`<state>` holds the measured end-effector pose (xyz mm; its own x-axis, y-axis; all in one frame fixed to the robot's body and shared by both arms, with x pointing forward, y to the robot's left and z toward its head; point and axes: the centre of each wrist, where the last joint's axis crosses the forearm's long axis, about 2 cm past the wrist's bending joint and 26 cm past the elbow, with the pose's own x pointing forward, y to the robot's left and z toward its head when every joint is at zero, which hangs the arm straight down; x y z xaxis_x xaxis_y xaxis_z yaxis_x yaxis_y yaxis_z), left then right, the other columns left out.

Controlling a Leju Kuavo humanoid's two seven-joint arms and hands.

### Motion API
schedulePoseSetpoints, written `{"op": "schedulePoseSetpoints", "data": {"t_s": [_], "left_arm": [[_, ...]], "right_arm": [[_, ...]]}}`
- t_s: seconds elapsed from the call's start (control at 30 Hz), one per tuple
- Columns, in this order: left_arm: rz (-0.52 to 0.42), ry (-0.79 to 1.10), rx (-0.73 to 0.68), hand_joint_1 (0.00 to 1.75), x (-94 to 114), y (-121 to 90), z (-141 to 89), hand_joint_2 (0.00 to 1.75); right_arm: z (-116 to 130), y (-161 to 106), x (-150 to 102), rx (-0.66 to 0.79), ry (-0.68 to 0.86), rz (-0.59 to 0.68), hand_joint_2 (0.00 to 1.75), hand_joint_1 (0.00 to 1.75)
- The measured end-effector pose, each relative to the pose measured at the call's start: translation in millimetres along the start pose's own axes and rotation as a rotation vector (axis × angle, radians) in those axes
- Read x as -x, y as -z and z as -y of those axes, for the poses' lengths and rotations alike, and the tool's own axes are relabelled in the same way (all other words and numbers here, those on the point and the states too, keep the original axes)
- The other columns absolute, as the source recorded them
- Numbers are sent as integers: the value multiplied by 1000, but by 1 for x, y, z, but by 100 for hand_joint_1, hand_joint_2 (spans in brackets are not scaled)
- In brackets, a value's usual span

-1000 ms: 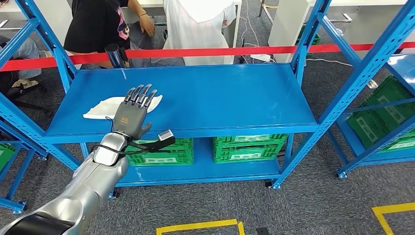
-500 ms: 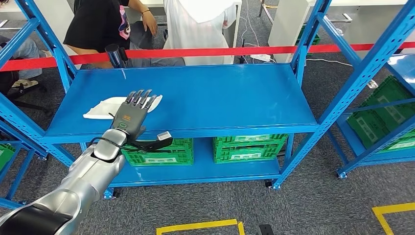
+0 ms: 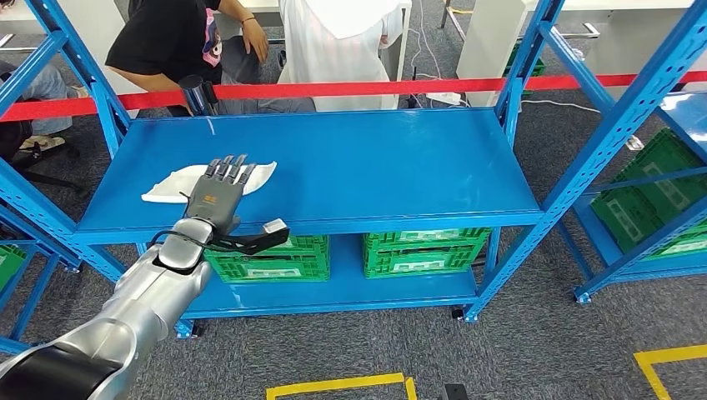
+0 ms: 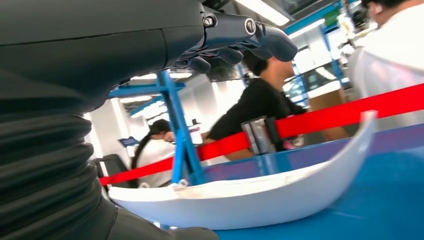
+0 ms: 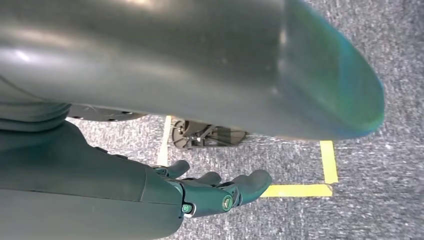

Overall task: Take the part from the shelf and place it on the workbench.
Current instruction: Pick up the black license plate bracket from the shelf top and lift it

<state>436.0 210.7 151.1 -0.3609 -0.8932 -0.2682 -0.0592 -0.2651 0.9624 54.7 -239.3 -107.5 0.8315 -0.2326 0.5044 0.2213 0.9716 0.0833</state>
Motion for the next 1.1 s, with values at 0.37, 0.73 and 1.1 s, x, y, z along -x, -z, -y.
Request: {"op": "schedulePoseSetpoints", "data": {"t_s": [0.37, 0.73, 1.1], "left_arm": [[-144, 96, 107, 0, 38, -11, 15, 175], [-171, 128, 146, 0, 62, -20, 25, 175], [-164, 129, 134, 0, 61, -20, 25, 175]], "right_arm": [[0, 0, 0, -6, -16, 2, 0, 0], [-2, 3, -6, -16, -37, 56, 0, 0], [-3, 5, -13, -20, -39, 107, 0, 0]]}}
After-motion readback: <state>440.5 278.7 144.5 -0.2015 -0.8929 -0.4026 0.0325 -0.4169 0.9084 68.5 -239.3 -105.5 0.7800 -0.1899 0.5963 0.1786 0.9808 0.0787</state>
